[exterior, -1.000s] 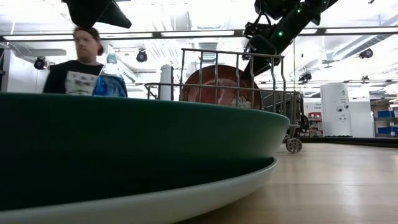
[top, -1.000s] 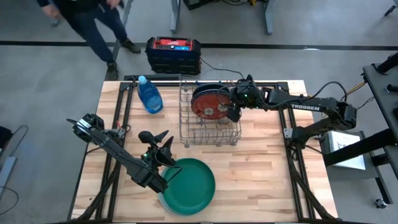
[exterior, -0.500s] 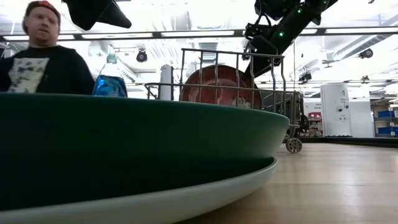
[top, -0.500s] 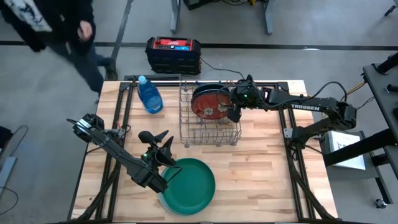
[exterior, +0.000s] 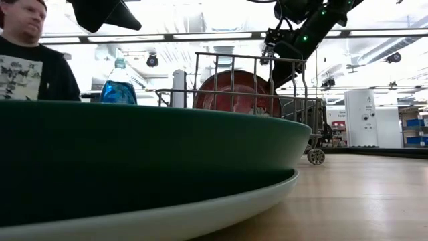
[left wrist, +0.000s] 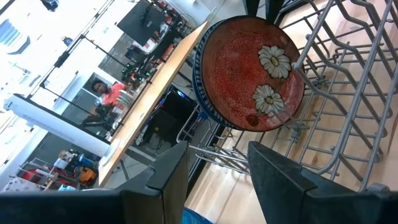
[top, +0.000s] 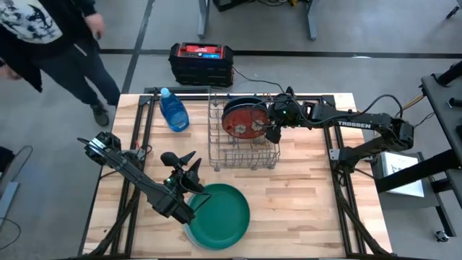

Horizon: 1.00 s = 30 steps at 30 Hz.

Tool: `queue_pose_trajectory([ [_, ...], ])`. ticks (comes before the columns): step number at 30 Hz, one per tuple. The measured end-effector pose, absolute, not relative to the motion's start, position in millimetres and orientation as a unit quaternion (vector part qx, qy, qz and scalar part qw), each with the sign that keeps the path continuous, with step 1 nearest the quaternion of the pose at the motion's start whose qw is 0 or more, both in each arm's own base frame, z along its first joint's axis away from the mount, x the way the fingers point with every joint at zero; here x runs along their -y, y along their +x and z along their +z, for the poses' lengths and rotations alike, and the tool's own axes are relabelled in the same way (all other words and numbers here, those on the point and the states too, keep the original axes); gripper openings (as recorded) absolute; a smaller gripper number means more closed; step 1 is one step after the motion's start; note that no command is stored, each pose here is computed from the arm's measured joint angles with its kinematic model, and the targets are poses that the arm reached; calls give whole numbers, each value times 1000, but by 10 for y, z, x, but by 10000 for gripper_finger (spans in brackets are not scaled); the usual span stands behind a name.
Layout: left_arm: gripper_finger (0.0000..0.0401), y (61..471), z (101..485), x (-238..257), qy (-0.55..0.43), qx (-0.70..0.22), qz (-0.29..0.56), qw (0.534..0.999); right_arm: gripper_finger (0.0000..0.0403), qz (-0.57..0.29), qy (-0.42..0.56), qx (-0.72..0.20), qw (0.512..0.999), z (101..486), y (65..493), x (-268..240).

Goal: Sort dishes
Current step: Put the red flowered plate into the gray dishwasher rack

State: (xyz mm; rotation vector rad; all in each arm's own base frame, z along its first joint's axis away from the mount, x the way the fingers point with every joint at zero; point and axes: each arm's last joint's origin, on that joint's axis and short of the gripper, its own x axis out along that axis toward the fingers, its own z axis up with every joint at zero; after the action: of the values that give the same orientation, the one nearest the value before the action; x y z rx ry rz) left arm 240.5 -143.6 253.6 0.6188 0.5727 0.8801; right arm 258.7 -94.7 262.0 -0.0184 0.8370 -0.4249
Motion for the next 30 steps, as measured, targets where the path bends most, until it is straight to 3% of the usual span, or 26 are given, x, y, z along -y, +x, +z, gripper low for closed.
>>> queue_pose_trajectory([
  [7,155,2404,2536,1436,291,-269,413,820,247,-206,2,-421,883,2591,2557,937],
  [22,155,2404,2537,1435,292,-270,413,819,287,-209,15,-445,871,2591,2520,924],
  [30,155,2403,2537,1434,293,-270,413,819,283,-205,0,-442,873,2609,2530,930],
])
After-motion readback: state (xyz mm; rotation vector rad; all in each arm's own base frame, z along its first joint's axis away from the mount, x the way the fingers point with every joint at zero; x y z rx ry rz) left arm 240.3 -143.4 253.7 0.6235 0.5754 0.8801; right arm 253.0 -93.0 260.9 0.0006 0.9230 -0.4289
